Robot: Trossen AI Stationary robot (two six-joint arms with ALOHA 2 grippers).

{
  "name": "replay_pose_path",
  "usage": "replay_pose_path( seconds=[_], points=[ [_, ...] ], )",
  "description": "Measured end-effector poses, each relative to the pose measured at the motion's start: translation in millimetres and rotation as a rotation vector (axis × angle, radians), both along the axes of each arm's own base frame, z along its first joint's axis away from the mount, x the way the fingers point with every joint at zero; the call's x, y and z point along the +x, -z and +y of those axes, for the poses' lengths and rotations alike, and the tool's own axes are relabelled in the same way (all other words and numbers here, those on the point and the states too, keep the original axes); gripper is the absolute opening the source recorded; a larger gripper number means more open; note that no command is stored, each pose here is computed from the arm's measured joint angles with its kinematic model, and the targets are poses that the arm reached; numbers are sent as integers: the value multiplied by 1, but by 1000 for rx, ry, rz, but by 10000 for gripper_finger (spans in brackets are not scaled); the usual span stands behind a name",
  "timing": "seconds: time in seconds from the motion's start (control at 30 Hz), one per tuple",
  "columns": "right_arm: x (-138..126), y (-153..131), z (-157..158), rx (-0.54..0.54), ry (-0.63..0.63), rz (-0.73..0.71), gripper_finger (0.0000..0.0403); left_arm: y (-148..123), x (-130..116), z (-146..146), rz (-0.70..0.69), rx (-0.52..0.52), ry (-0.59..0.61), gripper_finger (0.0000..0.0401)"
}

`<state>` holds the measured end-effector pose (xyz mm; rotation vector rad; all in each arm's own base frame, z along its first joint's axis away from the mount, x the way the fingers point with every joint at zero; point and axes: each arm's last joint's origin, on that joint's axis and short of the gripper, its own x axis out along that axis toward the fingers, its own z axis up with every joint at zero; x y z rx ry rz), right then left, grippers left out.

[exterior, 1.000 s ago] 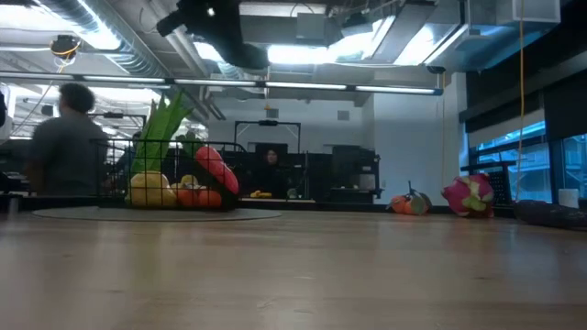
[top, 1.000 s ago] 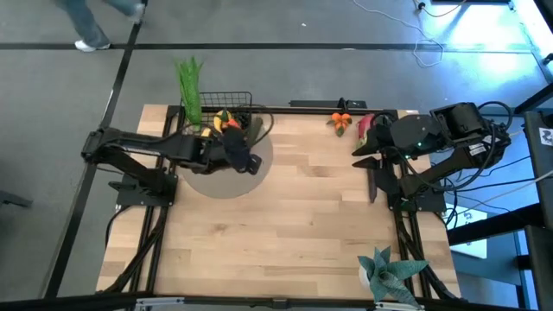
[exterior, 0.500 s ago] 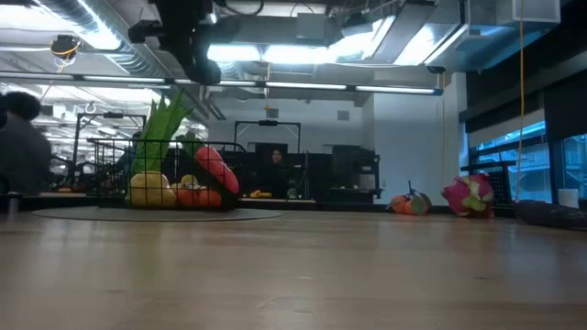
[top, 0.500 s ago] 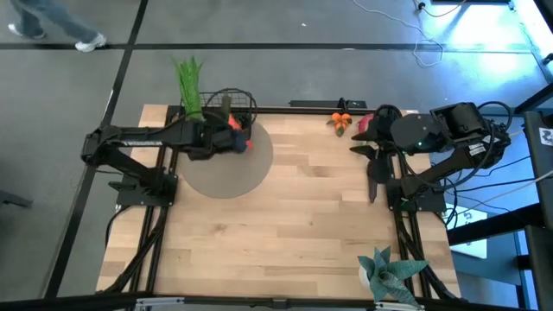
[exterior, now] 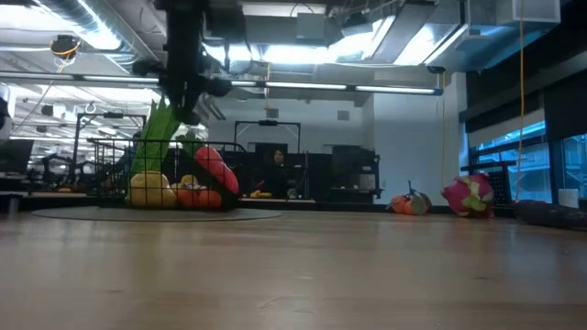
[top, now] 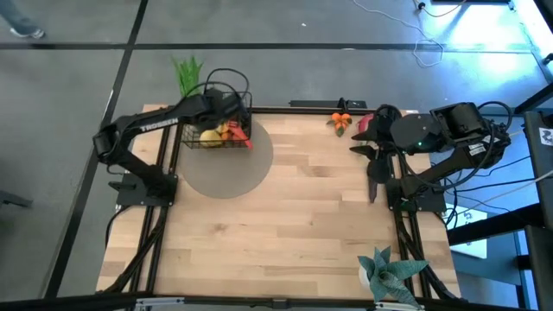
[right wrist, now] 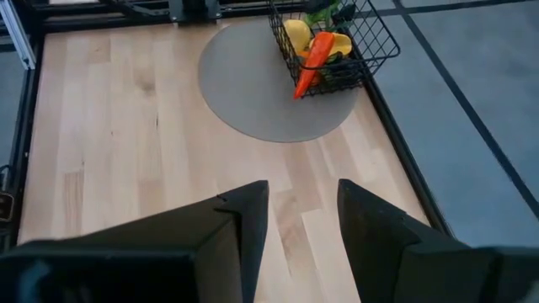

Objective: Build produce basket
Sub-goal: Put the green chili pepper into the wire basket

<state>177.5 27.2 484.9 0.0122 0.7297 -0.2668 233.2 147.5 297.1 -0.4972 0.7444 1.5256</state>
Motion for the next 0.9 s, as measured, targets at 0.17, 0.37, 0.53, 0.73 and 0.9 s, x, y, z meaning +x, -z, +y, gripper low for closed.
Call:
replay_pose_path(
  seconds=[0.17, 0.37, 0.53, 0.73, 0.9],
  points=[
    [0, 0, 0, -10, -9, 4, 132, 10, -3, 21, 57, -18, -23, 53],
    [0, 0, 0, -9, -8, 3, 132, 17, -12, 43, 107, -33, -67, 53],
    [0, 0, 0, -4, -4, 0, 132, 28, -13, 59, 112, -98, -56, 53],
    [2, -2, 0, 3, -4, -32, 132, 44, -7, 68, 158, -149, -19, 53],
    [3, -3, 1, 5, -4, -41, 132, 52, -4, 71, 185, -172, 1, 53]
  ],
)
